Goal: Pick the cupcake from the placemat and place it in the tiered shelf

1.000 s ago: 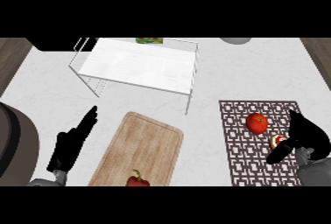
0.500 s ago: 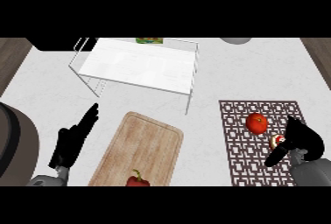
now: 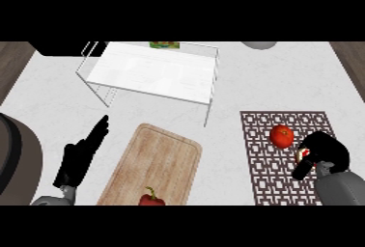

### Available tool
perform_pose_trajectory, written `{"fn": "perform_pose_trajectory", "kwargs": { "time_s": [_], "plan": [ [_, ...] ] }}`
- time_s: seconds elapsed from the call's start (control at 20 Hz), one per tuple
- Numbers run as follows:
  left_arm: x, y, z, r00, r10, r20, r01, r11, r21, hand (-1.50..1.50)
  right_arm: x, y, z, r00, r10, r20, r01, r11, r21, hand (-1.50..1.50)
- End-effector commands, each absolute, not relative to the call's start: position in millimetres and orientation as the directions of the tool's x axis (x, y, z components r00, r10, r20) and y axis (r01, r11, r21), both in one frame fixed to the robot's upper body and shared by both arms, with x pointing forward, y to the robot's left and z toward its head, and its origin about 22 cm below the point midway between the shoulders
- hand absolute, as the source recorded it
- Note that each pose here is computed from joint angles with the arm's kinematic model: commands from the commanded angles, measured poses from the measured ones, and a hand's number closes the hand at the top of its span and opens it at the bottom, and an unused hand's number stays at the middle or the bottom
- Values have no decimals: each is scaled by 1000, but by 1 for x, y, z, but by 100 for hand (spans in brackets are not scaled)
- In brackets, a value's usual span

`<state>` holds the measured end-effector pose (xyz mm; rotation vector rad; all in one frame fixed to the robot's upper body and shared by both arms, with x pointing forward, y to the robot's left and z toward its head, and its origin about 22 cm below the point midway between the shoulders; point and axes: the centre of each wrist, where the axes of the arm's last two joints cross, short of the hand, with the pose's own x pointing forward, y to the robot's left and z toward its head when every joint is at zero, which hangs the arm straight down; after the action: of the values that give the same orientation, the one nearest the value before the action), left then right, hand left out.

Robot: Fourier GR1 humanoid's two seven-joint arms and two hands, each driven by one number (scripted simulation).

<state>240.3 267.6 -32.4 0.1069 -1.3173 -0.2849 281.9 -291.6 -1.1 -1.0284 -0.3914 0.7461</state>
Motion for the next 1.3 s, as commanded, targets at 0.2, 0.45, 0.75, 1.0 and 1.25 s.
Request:
{"fn": "perform_pose_trajectory", "kwargs": {
  "time_s": [0.2,0.45,0.75,1.0,1.25],
  "plan": [
    [243,258,-36,217,-267,939,134,961,242,0,286,-295,-9,674,735,-73,-338,219,-915,150],
    [250,267,-27,232,-262,937,126,963,239,0,258,-161,0,613,784,99,-244,307,-920,150],
    [237,264,-38,236,-284,929,152,955,254,0,221,-52,50,522,823,225,-157,351,-923,150],
    [241,267,-39,243,-275,930,146,958,246,0,201,-36,76,490,829,268,-20,318,-948,150],
    [238,268,-35,248,-253,935,138,965,224,0,206,-40,115,467,834,295,181,236,-955,150]
  ]
}}
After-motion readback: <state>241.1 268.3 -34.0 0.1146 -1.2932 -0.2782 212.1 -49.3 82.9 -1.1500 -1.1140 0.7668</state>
